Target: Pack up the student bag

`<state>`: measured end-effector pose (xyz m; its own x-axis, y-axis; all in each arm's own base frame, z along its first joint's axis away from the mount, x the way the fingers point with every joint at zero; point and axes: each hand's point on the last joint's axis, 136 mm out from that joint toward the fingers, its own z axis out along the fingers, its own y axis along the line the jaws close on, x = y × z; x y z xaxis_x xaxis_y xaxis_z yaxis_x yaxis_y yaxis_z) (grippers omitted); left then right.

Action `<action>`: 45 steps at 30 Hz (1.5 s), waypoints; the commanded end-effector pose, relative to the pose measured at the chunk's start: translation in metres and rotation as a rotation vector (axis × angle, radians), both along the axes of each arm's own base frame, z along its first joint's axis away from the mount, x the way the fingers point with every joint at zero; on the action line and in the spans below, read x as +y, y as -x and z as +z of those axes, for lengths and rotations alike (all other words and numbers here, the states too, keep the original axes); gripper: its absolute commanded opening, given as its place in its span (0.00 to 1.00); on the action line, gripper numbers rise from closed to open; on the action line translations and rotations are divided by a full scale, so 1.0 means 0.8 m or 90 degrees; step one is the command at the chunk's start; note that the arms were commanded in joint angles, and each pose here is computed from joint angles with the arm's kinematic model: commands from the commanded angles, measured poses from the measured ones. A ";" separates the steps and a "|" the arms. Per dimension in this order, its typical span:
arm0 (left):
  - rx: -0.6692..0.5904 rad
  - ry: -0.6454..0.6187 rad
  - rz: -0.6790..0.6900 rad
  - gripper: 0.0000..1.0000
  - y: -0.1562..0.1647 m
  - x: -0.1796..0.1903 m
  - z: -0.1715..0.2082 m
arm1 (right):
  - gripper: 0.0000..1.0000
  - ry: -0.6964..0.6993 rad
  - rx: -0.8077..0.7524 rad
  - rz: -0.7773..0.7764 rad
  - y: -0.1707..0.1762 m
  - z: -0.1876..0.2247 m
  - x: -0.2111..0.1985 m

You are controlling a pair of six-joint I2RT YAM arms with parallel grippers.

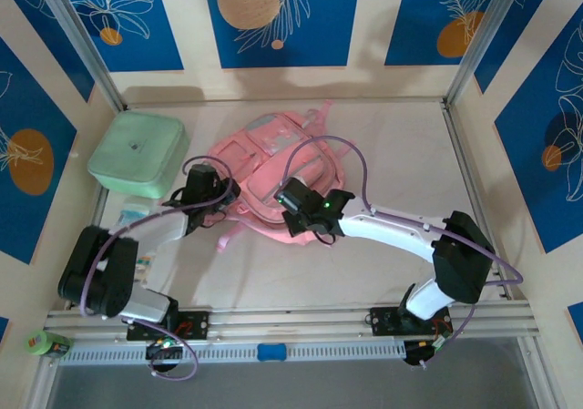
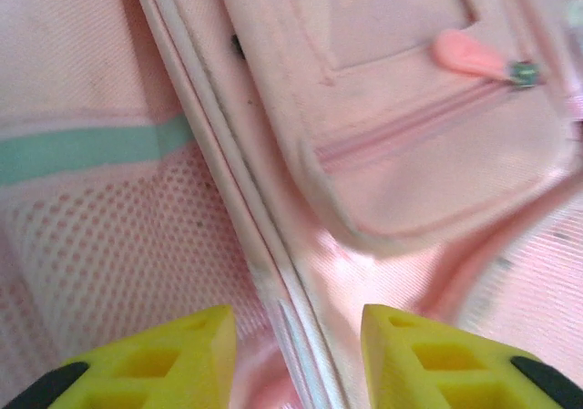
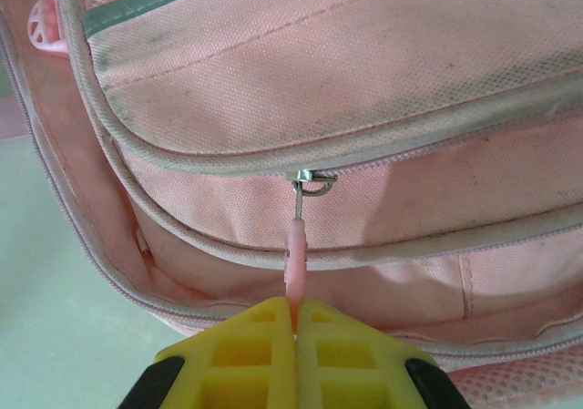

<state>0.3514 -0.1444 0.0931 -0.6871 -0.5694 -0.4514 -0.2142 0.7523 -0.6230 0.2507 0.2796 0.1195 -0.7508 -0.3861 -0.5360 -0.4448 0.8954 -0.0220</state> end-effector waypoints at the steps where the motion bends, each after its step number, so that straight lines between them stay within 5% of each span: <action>1: 0.045 0.066 0.003 0.43 0.038 -0.014 -0.003 | 0.00 -0.034 0.005 0.020 0.003 0.006 0.001; 9: 0.021 0.173 0.036 0.44 0.057 -0.067 0.024 | 0.00 -0.033 0.021 -0.002 -0.008 -0.005 -0.002; 17: 0.017 0.201 0.119 0.56 0.071 -0.109 0.021 | 0.00 -0.070 0.027 0.001 -0.015 -0.013 0.008; 22: 0.018 0.208 0.148 0.53 0.053 -0.123 0.017 | 0.00 -0.065 0.036 -0.002 -0.022 -0.024 0.007; 32: -0.006 0.191 0.203 0.30 0.033 -0.122 0.018 | 0.00 -0.055 0.039 -0.005 -0.036 -0.033 0.005; 45: -0.016 0.163 0.201 0.19 0.026 -0.122 0.028 | 0.31 -0.045 0.021 -0.005 -0.067 -0.034 0.020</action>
<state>0.3236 -0.2403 0.1073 -0.4678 -0.8465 -0.2541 -0.4049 0.4608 -0.7898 0.2929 0.2874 0.0854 -0.7889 -0.3442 -0.5090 -0.4300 0.9010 0.0571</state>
